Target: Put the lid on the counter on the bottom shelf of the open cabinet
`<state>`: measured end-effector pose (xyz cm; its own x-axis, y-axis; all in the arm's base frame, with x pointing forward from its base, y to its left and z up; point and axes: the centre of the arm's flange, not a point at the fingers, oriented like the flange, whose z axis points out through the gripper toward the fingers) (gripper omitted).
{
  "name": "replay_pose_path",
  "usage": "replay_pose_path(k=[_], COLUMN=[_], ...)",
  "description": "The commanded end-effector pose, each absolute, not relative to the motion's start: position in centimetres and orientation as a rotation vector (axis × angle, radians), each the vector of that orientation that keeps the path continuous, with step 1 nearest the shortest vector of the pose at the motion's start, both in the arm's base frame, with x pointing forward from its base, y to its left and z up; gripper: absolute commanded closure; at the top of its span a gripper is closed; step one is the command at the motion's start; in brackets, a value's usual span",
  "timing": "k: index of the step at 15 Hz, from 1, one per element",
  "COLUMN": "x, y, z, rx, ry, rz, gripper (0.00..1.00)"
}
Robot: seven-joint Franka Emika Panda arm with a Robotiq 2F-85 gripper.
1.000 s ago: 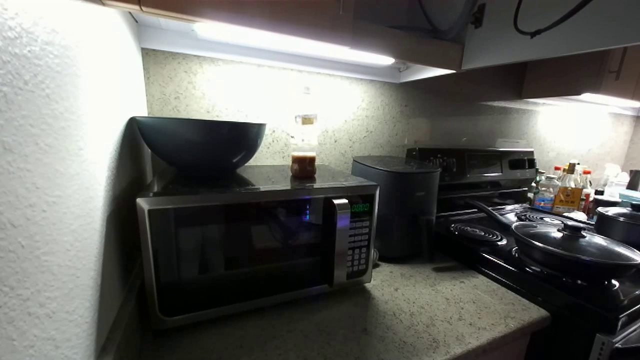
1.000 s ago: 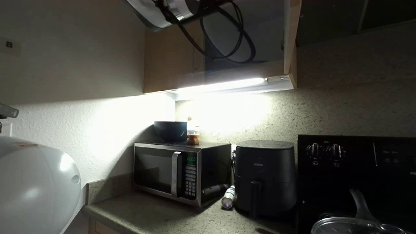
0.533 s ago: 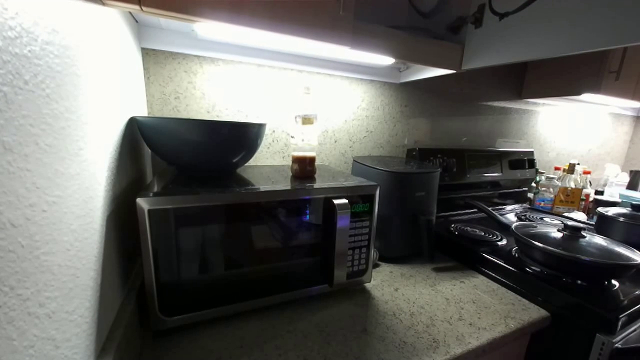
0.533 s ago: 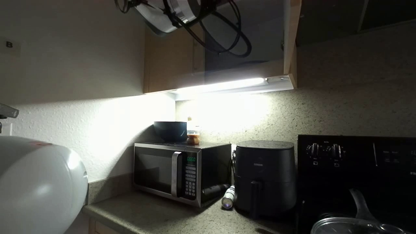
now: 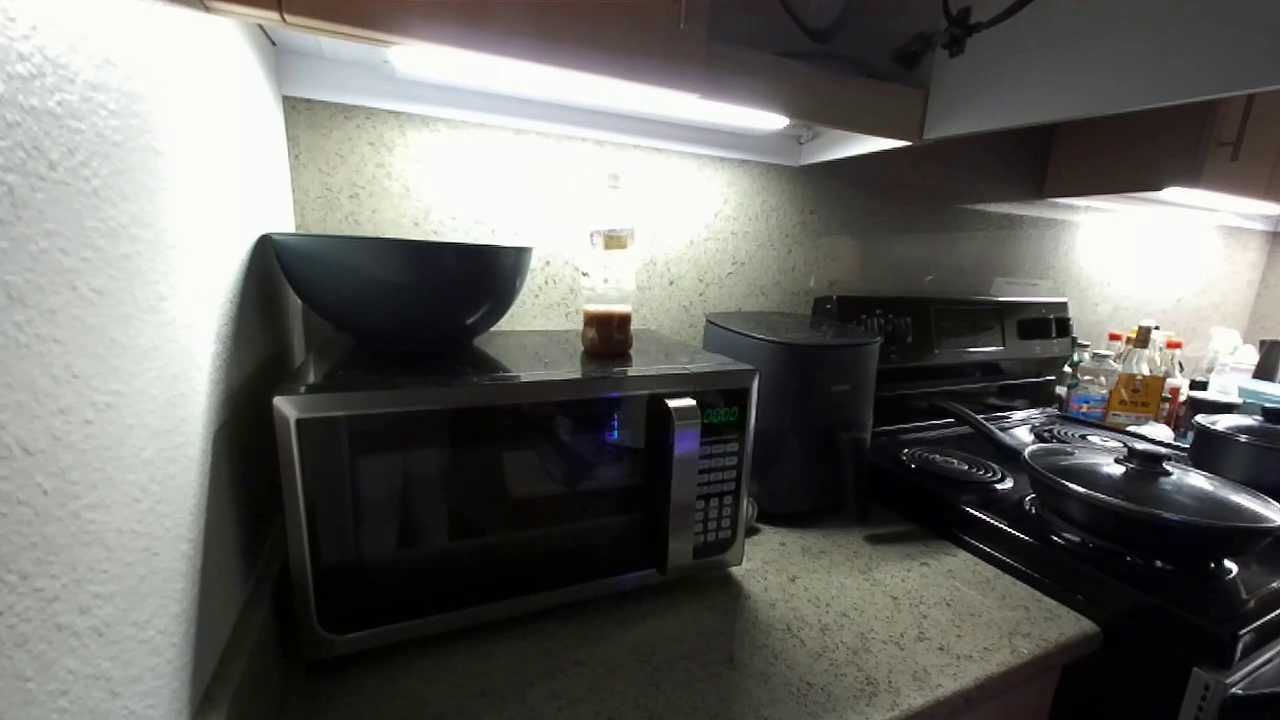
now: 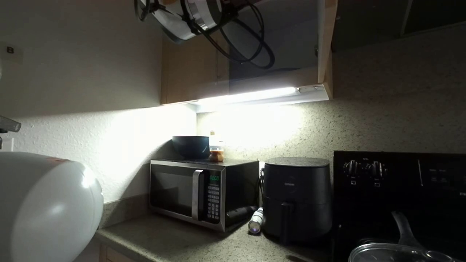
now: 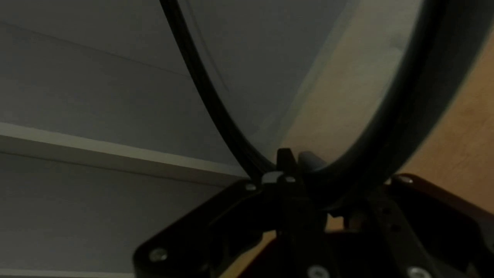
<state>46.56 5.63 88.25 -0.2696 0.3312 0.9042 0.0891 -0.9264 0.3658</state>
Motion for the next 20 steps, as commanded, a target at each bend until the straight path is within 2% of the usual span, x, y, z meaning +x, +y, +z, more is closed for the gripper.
replay_pose_path(k=[1,12,18,19,20], x=[47.9,53.2,54.4,54.5,54.7], y=[5.0,3.1,0.3,-0.2,-0.6], z=[87.5,84.9,83.9,83.9,83.7], rx=[1.797,1.859,1.826,1.829,1.837], ry=[0.518,0.562,0.541,0.532,0.524], rz=[2.318,2.265,2.083,2.071,2.062], gripper=[0.96,0.96,0.96,0.85,0.63])
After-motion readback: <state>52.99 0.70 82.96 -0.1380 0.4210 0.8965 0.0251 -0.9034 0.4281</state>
